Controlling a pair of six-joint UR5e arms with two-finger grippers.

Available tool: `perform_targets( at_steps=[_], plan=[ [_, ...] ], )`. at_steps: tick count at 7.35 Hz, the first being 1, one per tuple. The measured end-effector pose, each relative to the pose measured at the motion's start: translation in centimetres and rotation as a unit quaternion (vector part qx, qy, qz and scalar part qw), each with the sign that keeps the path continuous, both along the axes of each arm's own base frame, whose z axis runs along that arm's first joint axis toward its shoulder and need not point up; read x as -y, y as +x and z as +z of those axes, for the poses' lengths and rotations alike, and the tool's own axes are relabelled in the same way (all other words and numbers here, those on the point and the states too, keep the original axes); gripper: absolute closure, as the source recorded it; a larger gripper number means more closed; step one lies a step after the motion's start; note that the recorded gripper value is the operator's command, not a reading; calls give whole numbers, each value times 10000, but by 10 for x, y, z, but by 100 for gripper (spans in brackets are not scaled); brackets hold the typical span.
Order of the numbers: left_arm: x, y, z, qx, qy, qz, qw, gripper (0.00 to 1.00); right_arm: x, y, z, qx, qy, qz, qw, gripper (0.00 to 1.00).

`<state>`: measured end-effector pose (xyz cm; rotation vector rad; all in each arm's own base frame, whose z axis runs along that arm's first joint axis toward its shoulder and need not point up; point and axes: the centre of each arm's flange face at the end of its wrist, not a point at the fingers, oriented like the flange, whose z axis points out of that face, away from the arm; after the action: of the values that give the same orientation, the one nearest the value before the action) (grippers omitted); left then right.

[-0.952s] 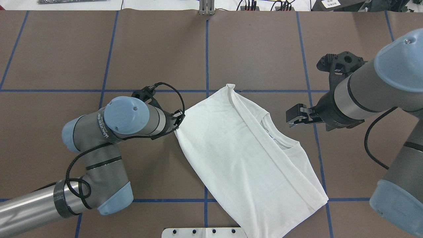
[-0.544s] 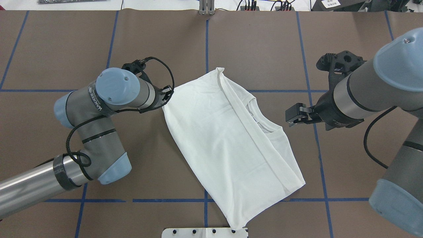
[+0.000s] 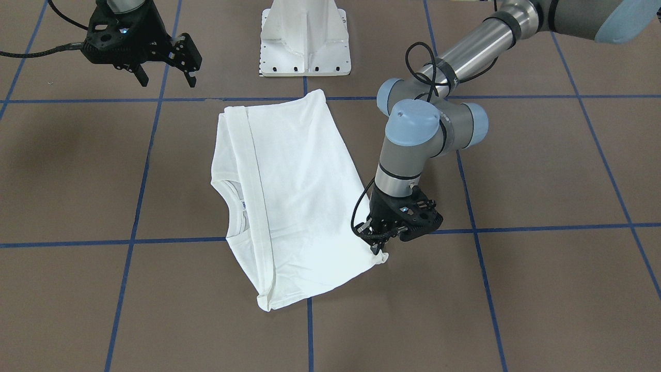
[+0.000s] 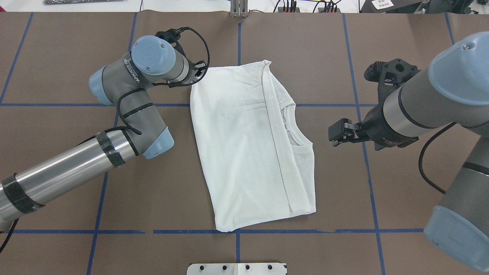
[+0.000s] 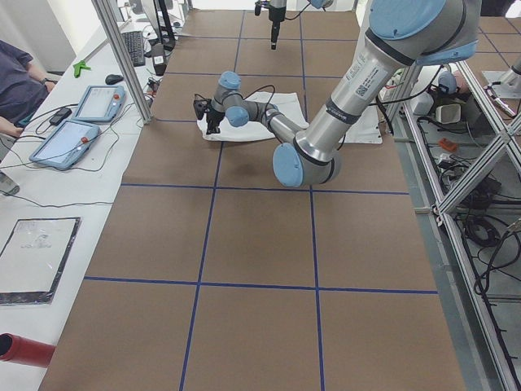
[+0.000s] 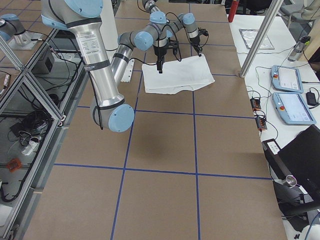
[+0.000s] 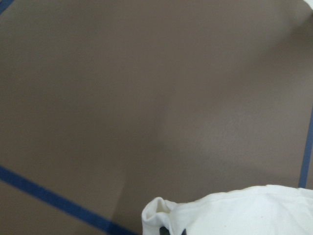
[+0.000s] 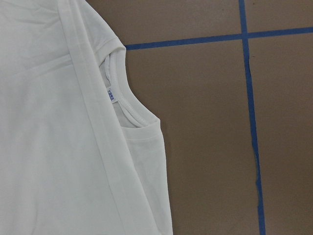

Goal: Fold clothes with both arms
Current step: 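Release the shirt with the left gripper while the right gripper moves over the collar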

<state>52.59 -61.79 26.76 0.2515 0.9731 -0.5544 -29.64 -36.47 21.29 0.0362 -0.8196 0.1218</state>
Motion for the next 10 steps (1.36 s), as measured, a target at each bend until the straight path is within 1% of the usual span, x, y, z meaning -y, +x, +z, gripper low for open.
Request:
perform_targets(
  at_steps=[2,3,5,6,7,8,10],
  plan=[
    [36,4,9,20,469,9,9989,100,0,-1,1,-3,-39,24,10000,0],
    [48,5,15,65,716,-7,9974,100,0,-2,1,-4,-46,25,10000,0],
    [58,8,9,44,965,-54,9953,100,1,-3,1,-9,-47,21,10000,0],
    [61,10,5,42,998,-71,9950,79,1,-3,2,-17,-49,23,10000,0],
    [63,10,5,34,1031,-101,9946,1,1,-4,2,-23,-52,23,10000,0],
    [65,10,7,37,1080,-159,9940,0,2,-4,2,-12,-43,24,10000,0],
    [71,5,12,87,1122,-286,9932,0,8,-12,3,136,2,82,9999,0]
  ],
)
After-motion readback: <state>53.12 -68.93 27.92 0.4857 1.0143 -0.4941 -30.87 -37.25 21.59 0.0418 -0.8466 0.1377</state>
